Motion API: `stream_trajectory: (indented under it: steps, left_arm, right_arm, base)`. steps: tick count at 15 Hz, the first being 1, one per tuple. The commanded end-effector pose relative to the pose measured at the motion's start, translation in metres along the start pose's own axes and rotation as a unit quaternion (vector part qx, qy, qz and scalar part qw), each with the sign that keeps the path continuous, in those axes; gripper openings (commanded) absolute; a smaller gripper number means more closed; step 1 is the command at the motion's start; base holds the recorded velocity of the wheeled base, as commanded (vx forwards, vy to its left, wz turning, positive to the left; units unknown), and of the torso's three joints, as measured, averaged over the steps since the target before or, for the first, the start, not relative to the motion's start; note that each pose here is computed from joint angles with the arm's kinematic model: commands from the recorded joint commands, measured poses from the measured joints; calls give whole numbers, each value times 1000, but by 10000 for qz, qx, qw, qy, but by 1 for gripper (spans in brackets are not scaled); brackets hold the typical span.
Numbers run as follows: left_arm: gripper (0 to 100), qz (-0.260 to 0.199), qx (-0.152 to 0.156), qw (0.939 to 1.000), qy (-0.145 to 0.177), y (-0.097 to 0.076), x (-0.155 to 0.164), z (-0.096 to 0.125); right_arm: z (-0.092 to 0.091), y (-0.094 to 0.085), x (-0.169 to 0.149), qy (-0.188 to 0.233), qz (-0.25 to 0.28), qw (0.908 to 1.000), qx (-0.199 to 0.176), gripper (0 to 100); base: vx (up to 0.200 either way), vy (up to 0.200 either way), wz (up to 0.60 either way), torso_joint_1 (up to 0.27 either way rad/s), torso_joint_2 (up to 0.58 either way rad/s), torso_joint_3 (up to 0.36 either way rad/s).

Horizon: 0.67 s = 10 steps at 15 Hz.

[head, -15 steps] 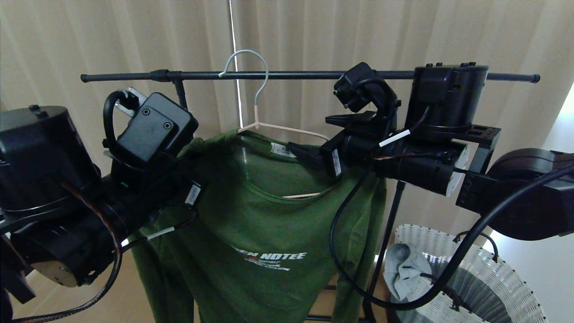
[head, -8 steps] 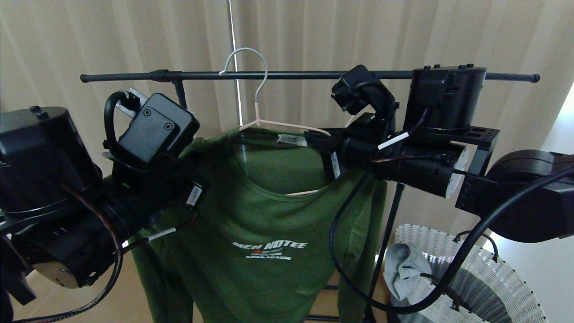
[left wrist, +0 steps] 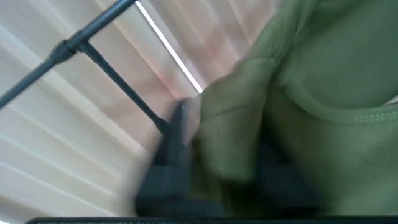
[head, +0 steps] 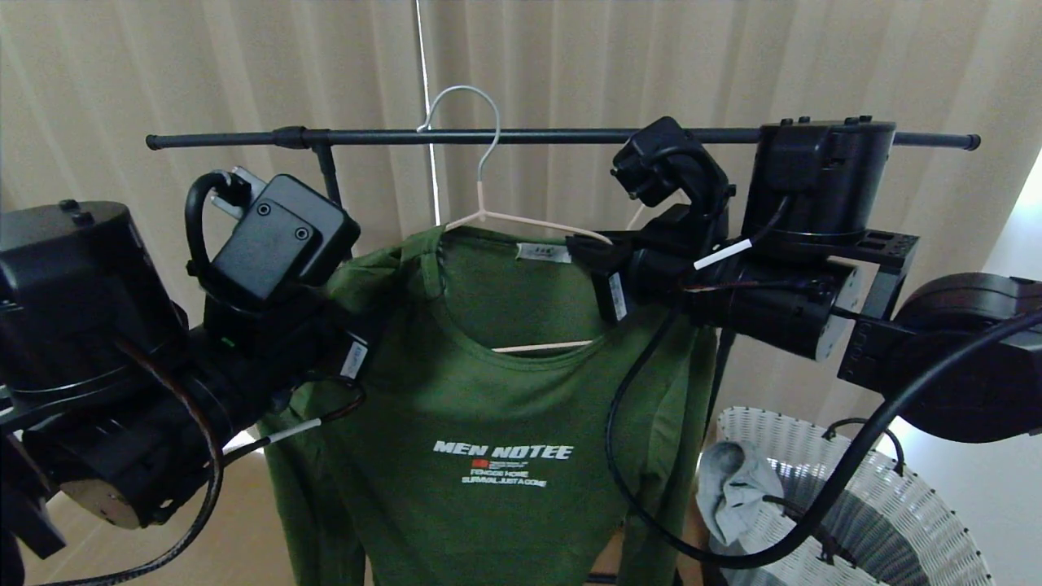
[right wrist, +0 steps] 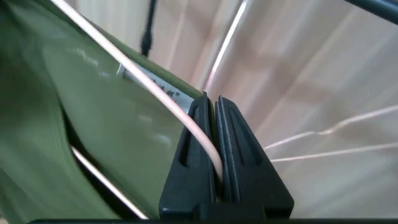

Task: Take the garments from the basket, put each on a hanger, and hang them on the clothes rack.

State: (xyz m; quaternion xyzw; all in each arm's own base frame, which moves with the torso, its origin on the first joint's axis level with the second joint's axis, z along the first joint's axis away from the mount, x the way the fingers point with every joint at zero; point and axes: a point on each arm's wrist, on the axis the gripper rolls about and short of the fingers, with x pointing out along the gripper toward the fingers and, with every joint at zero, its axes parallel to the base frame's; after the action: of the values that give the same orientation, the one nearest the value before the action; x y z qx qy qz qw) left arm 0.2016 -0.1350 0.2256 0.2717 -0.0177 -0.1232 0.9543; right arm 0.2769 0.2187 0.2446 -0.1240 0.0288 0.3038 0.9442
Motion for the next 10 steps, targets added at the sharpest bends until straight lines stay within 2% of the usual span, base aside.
stream_trajectory:
  steps: [1, 2, 4, 5, 7, 10]
  left_arm:
    - [100, -146, -102, 9998, -78, 2, -5, -2]
    - [100, -340, -225, 9990, -186, 2, -10, -4]
    - [100, -383, -330, 9986, -171, 3, -15, -8]
    - [100, -386, -439, 9982, -117, 4, -23, -14]
    - [100, -257, -411, 9988, 97, 10, -28, -28]
    - [100, -213, -353, 9979, 499, 13, -30, -53]
  right_arm:
    - [1, -10, -10, -7, -180, 9998, 12, 0]
    - [-2, -18, -16, 49, -292, 9996, 26, 0]
    - [-3, -27, -27, 63, -421, 9991, 44, 0]
    - [-1, -37, -39, 29, -584, 9983, 64, 0]
    - [2, -44, -49, -48, -702, 9975, 93, 0]
    - [6, -44, -65, -142, -707, 9973, 101, 0]
  base:
    - [0, 0, 0, 0, 0, 0]
    - [0, 0, 0, 0, 0, 0]
    - [0, 0, 0, 0, 0, 0]
    - [0, 0, 0, 0, 0, 0]
    - [0, 0, 0, 0, 0, 0]
    - [0, 0, 0, 0, 0, 0]
